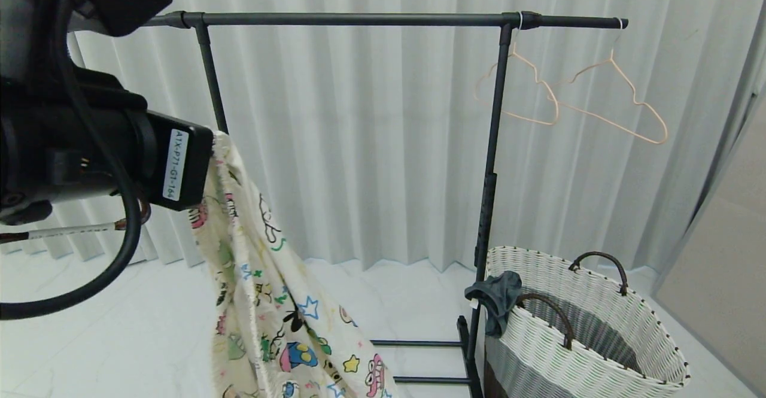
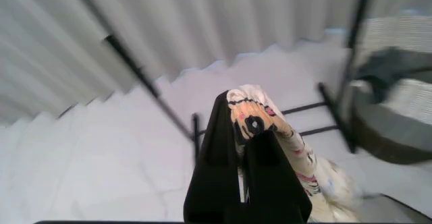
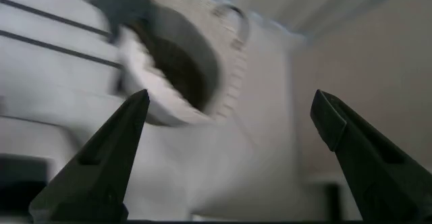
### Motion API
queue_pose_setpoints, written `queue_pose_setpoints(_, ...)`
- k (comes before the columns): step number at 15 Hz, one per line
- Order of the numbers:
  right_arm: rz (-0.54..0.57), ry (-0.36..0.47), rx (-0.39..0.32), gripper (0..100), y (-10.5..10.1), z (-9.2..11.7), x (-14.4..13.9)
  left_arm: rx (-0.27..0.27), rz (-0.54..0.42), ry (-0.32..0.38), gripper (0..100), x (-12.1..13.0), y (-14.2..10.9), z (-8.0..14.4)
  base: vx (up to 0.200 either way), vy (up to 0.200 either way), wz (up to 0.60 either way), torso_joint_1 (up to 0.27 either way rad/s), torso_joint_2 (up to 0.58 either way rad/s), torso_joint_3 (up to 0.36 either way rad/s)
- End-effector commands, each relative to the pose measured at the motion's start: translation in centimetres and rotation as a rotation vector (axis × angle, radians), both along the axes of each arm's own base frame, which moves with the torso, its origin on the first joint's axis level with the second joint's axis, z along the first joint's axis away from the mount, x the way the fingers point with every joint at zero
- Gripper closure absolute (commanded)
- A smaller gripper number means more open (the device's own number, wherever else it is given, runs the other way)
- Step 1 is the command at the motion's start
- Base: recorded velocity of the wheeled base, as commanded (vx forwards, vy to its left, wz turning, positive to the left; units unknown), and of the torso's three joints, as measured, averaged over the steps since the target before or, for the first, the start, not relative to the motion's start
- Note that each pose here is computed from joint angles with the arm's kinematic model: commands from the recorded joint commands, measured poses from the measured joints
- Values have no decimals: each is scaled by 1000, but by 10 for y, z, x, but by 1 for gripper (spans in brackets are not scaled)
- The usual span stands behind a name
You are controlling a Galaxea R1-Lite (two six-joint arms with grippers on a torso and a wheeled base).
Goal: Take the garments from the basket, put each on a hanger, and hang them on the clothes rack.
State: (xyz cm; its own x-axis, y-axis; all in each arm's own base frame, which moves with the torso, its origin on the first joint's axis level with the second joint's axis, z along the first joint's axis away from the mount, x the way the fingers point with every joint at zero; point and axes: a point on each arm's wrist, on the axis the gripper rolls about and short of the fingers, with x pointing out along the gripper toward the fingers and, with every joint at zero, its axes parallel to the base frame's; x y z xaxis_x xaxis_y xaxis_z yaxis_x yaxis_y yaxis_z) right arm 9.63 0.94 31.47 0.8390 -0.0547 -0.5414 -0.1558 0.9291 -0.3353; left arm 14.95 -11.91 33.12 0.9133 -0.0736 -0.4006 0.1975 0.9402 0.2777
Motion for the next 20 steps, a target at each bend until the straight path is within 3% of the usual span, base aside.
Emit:
queue_pose_setpoints(1, -93, 10, -100, 0, -14, -16, 4, 0, 46, -4, 100, -5, 15, -2, 0, 0, 0, 0, 0, 0)
queue_pose_setpoints(5, -37, -104, -78, 0, -14, -22, 19, 8, 50, 2, 100, -8, 18, -6, 0, 0, 0, 0, 0, 0)
queue_pose_setpoints(11, -4, -113, 11, 0, -12, -22, 19, 14, 49, -1, 100, -11, 20, -7, 0, 0, 0, 142, -176, -138)
queue_pose_setpoints(17, 7, -110, 17, 0, -12, -23, 20, 5, 48, -13, 100, -14, 22, -4, 0, 0, 0, 140, -552, -240)
queue_pose_setpoints(20, 23, -110, 26, 0, -11, -23, 20, 2, 47, -20, 100, -17, 25, -2, 0, 0, 0, 302, -486, -238)
